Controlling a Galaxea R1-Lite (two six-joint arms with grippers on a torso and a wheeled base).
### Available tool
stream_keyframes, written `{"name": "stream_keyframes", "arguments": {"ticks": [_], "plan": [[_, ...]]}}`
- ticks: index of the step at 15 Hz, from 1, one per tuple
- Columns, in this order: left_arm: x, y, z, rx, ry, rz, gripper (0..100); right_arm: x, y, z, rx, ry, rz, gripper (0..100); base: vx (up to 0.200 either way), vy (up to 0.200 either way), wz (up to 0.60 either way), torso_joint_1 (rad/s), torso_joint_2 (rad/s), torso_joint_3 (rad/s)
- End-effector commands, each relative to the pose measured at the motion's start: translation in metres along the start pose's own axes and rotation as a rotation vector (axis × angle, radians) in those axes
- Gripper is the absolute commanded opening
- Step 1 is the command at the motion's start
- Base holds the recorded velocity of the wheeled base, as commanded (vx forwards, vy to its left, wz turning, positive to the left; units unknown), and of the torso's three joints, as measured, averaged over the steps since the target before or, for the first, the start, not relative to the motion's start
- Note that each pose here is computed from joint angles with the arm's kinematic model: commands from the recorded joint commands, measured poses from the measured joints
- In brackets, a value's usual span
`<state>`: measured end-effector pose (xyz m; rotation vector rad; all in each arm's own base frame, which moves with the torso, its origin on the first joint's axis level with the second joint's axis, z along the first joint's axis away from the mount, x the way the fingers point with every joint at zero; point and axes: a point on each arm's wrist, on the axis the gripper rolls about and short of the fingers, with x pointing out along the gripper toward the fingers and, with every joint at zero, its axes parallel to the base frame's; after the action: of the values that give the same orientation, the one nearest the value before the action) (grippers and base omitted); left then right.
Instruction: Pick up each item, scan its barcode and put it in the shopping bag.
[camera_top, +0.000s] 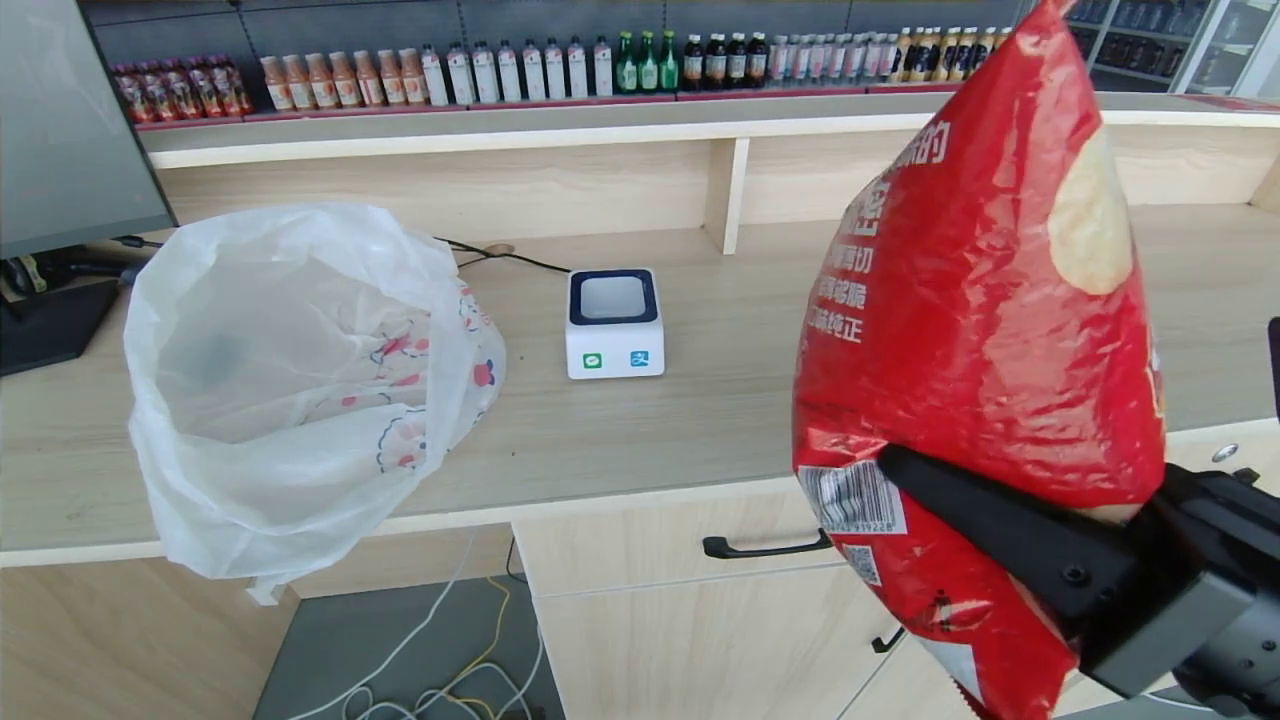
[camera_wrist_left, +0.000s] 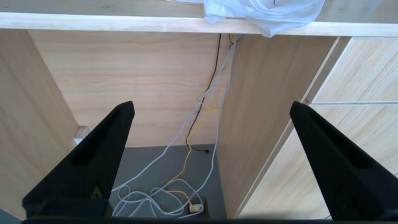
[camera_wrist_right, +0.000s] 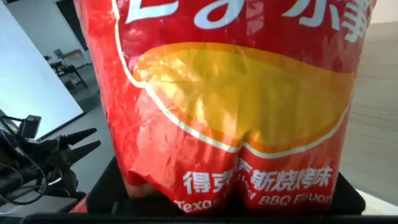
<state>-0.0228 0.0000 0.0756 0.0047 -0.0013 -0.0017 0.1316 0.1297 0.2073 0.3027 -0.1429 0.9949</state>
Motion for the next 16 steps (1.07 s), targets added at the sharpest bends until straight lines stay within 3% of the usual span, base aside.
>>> {"name": "stream_keyframes", "arguments": {"ticks": [1, 3, 6, 9, 11, 16], "plan": [[0.000, 0.000, 0.000, 0.000, 0.000, 0.000, 100, -0.011, -0.004, -0.002, -0.049, -0.001, -0.072, 0, 0.000, 0.000, 0.00, 0.000, 0.00, 0.000], [0.000, 0.000, 0.000, 0.001, 0.000, -0.001, 100, -0.014, -0.011, 0.001, -0.155, -0.024, -0.198, 0, 0.000, 0.000, 0.00, 0.000, 0.00, 0.000], [0.000, 0.000, 0.000, 0.000, 0.000, -0.001, 100, -0.015, -0.013, 0.006, -0.175, -0.070, -0.332, 0, 0.000, 0.000, 0.00, 0.000, 0.00, 0.000], [0.000, 0.000, 0.000, 0.001, 0.000, -0.001, 100, -0.021, -0.032, 0.014, -0.375, -0.059, -0.459, 0, 0.000, 0.000, 0.00, 0.000, 0.00, 0.000], [0.000, 0.000, 0.000, 0.001, 0.000, -0.001, 100, -0.027, -0.034, 0.017, -0.478, -0.062, -0.489, 0, 0.000, 0.000, 0.00, 0.000, 0.00, 0.000], [0.000, 0.000, 0.000, 0.001, 0.000, -0.001, 100, -0.030, -0.037, 0.022, -0.508, -0.095, -0.508, 0, 0.000, 0.000, 0.00, 0.000, 0.00, 0.000]]}}
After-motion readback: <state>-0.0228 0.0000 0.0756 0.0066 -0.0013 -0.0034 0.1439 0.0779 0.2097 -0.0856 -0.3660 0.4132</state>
